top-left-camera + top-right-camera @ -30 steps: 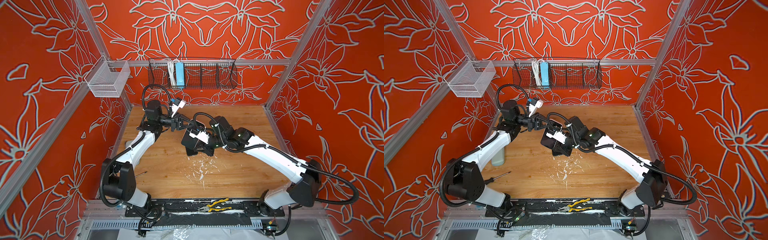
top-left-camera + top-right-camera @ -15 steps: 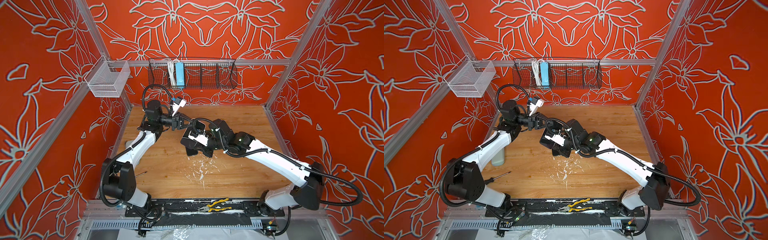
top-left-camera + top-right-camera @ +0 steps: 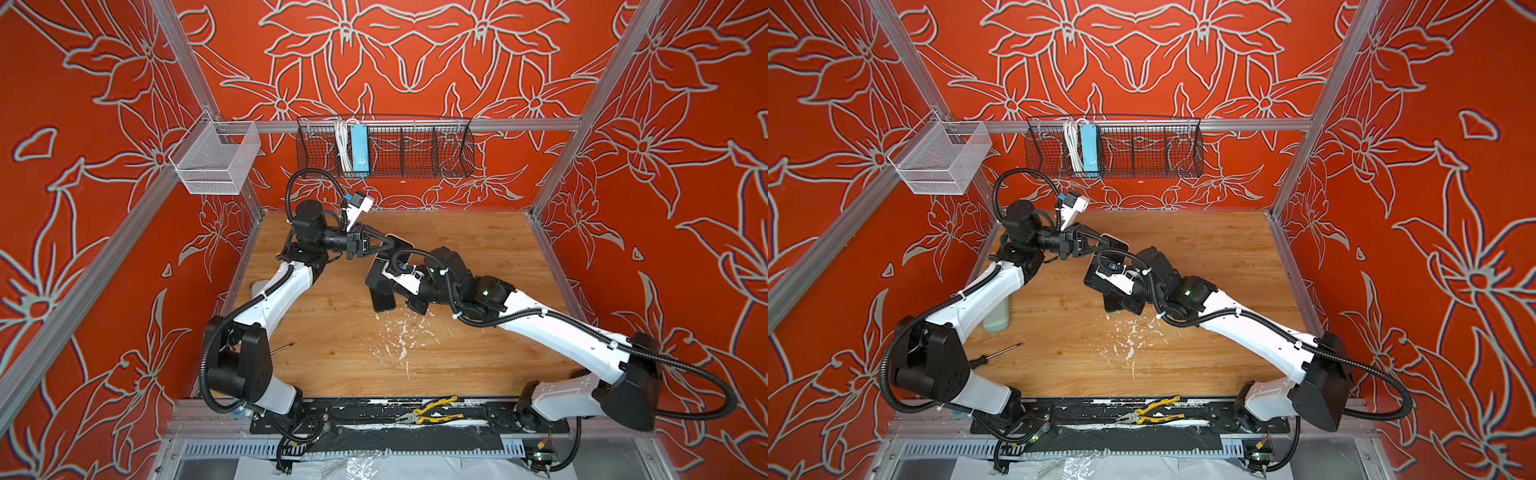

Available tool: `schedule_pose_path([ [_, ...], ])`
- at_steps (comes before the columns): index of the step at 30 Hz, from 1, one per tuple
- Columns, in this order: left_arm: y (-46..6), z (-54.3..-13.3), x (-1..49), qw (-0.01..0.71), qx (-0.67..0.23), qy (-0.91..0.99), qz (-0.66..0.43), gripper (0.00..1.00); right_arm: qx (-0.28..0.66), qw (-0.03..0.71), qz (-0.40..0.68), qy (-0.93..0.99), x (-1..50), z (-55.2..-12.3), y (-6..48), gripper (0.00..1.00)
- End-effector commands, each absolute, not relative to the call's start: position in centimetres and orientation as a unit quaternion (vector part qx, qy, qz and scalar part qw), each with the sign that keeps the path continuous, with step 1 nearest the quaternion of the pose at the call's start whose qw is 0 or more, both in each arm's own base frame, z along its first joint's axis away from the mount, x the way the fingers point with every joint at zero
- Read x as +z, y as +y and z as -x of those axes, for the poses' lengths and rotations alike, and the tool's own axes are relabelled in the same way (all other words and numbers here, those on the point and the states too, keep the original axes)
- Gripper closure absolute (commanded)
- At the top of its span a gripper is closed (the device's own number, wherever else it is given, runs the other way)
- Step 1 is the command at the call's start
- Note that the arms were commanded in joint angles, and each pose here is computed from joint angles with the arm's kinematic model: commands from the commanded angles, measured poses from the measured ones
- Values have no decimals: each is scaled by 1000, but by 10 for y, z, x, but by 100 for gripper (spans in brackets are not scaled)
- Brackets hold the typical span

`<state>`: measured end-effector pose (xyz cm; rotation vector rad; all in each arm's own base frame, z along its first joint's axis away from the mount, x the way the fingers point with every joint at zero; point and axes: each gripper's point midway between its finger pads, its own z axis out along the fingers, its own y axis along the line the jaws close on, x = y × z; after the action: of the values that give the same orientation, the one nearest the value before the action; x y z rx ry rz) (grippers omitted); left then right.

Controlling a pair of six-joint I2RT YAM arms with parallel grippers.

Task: Take the phone out of the phone case
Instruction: Remove the phone case from the phone.

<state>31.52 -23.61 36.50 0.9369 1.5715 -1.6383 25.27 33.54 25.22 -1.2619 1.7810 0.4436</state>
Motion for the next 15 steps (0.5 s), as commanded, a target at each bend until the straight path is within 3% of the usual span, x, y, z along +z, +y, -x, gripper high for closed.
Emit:
schedule_pose_path([
  [1,-237,-329,385,378,-615,596,-351,100,187,454,493,718,257,-250,334,87],
  [7,-236,-344,390,394,-611,609,-316,100,250,442,445,737,266,-245,322,65],
  [15,-217,-377,399,443,-592,636,-219,100,345,408,362,764,266,-240,287,53],
])
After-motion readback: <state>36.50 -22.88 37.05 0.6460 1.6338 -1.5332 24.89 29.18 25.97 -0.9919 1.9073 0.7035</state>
